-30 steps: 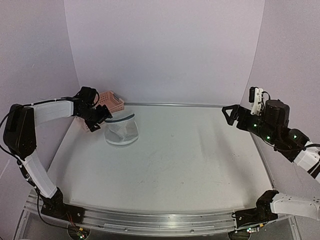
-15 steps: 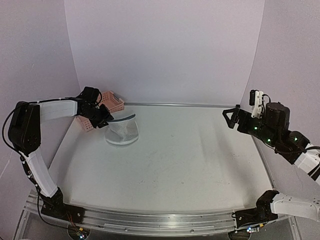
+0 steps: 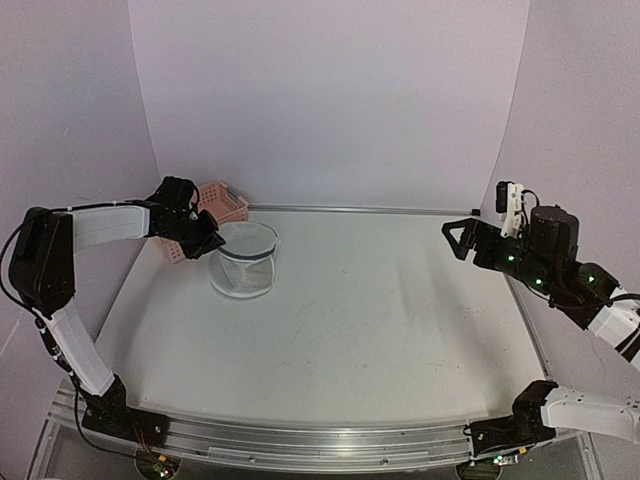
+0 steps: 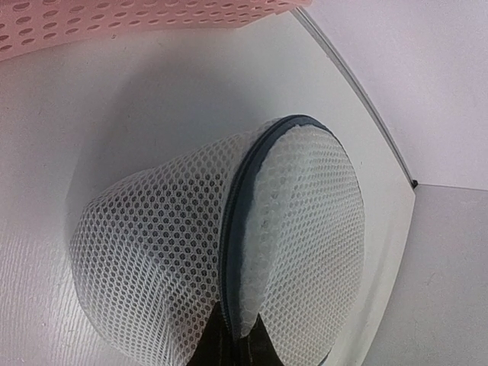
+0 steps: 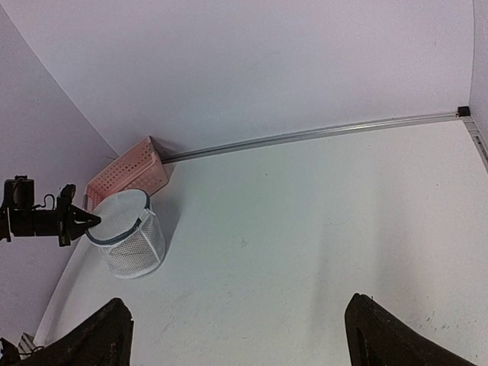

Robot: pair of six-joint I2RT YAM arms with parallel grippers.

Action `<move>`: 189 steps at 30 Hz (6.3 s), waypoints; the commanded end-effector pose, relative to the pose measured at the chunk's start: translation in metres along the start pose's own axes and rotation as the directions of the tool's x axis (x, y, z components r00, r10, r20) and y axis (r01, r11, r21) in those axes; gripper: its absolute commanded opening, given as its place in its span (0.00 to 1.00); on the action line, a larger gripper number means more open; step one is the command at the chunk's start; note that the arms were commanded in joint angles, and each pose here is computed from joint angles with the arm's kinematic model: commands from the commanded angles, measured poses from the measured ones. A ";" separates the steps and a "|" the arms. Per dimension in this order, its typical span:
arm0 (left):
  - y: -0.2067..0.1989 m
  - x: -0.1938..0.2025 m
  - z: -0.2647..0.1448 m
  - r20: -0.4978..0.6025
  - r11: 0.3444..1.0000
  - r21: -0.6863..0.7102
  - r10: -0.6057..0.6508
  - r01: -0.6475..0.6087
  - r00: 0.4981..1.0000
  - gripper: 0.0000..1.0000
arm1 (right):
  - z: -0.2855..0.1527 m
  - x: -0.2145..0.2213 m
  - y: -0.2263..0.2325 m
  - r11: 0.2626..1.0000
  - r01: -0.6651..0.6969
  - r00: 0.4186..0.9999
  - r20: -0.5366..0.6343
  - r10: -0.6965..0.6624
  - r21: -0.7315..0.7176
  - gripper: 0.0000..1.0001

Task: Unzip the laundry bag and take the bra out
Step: Pick up the laundry bag at the center of the board, then pass from the left arm to the right, then pass from the right arm to the left, then pick up the zipper from the laundry bag.

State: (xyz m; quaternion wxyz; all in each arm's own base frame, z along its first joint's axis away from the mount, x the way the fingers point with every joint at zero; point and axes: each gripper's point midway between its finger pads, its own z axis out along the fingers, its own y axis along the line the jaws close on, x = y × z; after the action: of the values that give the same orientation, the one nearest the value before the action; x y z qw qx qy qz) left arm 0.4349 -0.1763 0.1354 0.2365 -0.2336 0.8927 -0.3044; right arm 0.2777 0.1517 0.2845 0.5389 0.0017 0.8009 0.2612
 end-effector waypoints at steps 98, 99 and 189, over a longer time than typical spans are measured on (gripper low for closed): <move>-0.138 0.221 -0.137 0.079 0.420 0.591 0.820 -0.689 0.567 0.90 | 0.046 0.130 0.186 0.839 0.036 0.869 -0.397 -0.294 -0.543 0.00; -0.138 0.218 -0.137 0.078 0.441 0.578 0.807 -0.687 0.585 0.90 | 0.046 0.123 0.185 0.852 0.028 0.883 -0.386 -0.266 -0.522 0.00; -0.117 0.176 -0.119 -0.095 0.762 0.642 -0.033 0.086 0.995 0.00 | 0.062 0.150 0.202 0.936 -0.157 0.954 -0.292 0.061 -0.316 0.62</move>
State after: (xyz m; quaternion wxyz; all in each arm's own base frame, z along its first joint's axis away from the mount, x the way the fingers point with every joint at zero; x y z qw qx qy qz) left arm 0.2547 -0.3112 0.2200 0.2316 -0.1300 0.7696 -0.5806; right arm 0.2136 0.3758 0.2118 0.3928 -0.0846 0.8172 0.4132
